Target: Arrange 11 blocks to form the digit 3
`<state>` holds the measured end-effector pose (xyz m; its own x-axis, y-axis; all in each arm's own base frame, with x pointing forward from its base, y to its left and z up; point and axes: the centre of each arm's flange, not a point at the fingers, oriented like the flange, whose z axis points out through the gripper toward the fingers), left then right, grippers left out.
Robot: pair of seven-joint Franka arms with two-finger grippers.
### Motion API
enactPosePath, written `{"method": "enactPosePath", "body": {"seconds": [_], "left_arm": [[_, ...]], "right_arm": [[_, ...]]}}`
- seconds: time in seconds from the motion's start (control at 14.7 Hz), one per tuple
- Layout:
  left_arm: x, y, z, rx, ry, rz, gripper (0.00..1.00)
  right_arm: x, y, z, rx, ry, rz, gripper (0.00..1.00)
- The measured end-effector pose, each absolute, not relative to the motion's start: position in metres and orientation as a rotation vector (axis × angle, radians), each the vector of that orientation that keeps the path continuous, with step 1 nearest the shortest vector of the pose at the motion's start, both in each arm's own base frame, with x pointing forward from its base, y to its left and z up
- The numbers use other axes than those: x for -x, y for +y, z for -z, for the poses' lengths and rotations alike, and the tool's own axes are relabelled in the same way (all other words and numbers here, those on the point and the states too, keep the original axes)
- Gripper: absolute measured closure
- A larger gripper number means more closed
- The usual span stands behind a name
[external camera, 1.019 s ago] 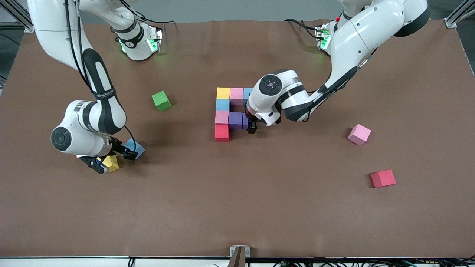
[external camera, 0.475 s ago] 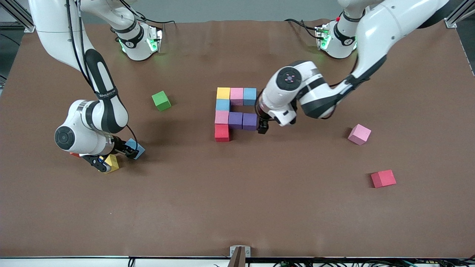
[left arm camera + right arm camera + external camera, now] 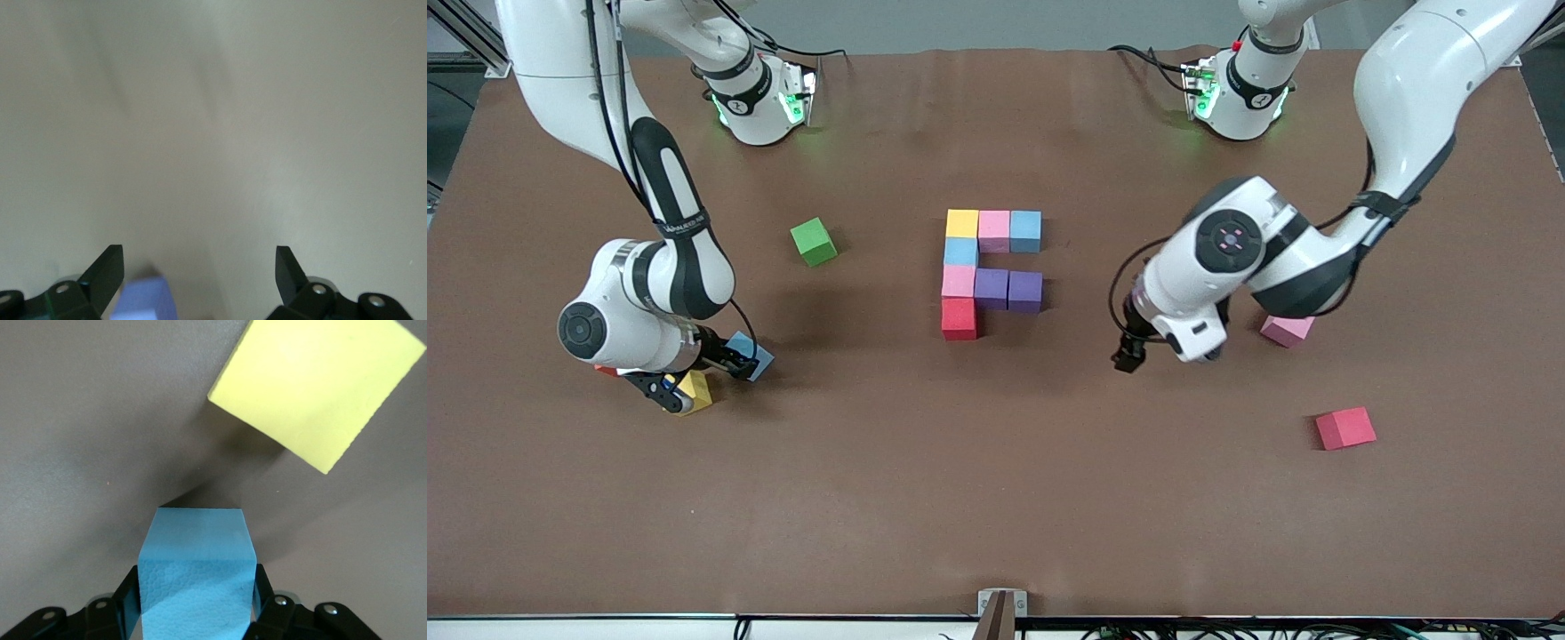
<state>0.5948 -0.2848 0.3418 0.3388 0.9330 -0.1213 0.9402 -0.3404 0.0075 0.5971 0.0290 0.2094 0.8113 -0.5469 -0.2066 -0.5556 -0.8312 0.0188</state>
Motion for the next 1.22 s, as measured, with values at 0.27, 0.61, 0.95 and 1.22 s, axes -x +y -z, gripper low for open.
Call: {"method": "enactPosePath", "body": {"seconds": [0.27, 0.61, 0.95, 1.22], "left_arm": [[-0.639, -0.214, -0.334, -2.635, 1.568, 0.078, 0.0], [-0.669, -0.151, -0.316, -2.884, 1.16, 0.014, 0.0], [-0.693, -0.077, -0.301, -3.088, 0.617, -0.012, 0.0], [-0.708, -0.017, -0.291, -3.133, 0.292, -0.019, 0.0]], "right_arm": [[-0.598, 0.029, -0.211, 2.949, 0.896, -0.306, 0.38], [-0.623, 0.064, -0.246, 2.982, 0.676, -0.169, 0.48], [-0.646, 0.166, -0.299, 3.058, 0.274, -0.116, 0.48], [-0.644, 0.275, -0.321, 3.094, 0.009, -0.222, 0.48]]}}
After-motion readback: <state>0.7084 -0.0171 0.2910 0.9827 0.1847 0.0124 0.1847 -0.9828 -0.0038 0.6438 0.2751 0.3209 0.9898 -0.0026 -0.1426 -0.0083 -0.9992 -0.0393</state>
